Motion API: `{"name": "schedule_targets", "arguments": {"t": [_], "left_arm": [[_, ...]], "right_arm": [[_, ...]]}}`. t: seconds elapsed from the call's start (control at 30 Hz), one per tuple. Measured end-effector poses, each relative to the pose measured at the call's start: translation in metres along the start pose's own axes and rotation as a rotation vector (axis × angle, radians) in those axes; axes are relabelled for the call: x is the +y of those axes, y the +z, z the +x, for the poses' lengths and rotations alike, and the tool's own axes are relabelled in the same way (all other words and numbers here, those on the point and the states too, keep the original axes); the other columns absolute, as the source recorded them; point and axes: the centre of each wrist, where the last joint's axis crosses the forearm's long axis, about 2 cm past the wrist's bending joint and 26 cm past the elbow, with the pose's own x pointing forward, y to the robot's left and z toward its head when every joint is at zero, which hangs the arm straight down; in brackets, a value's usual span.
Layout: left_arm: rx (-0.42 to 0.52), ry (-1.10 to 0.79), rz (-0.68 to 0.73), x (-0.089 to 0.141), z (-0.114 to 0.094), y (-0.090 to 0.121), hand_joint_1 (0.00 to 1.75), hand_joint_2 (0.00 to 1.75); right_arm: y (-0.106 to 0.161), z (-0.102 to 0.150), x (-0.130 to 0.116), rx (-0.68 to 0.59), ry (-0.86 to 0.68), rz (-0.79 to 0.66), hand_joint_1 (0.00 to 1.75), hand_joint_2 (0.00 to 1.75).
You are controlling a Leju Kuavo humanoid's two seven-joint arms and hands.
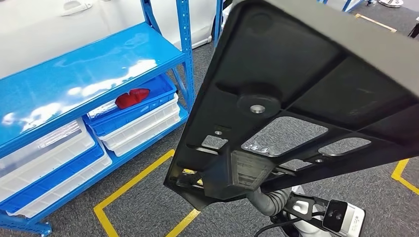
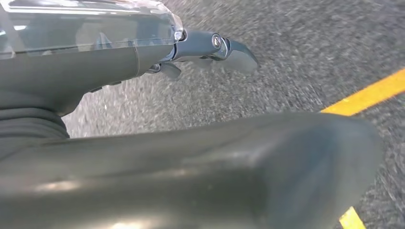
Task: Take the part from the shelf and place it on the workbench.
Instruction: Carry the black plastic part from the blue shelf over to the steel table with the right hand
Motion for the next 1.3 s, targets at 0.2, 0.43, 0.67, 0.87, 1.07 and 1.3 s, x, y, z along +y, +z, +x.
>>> {"name": "schedule_targets", "arguments": {"t": [0.2,0.43,0.67,0.87,1.07,1.3], "left_arm": [[0.003,-0.029,0.024,0.000,0.005,-0.001,0.00,0.00],[-0.019,-0.076,-0.018,-0.004,0.004,0.000,0.00,0.00],[-0.011,-0.080,-0.019,-0.005,0.003,0.000,0.00,0.00],[0.024,-0.094,-0.037,-0.019,-0.002,0.005,0.00,0.00],[0.042,-0.071,-0.051,-0.025,-0.003,0.007,0.00,0.00],[0.020,-0.055,-0.063,-0.030,0.000,0.008,0.00,0.00]], "right_arm": [[0.001,0.001,-0.002,0.007,0.029,-0.005,1.75,1.75],[0.015,0.003,0.006,0.049,0.032,-0.029,1.75,1.75],[0.021,0.004,0.011,0.068,0.023,-0.036,1.75,1.75],[0.037,0.006,0.029,0.122,-0.010,-0.047,1.75,1.75],[0.040,0.008,0.029,0.122,-0.056,-0.027,1.75,1.75],[0.039,0.008,0.020,0.106,-0.059,-0.032,1.75,1.75]]}}
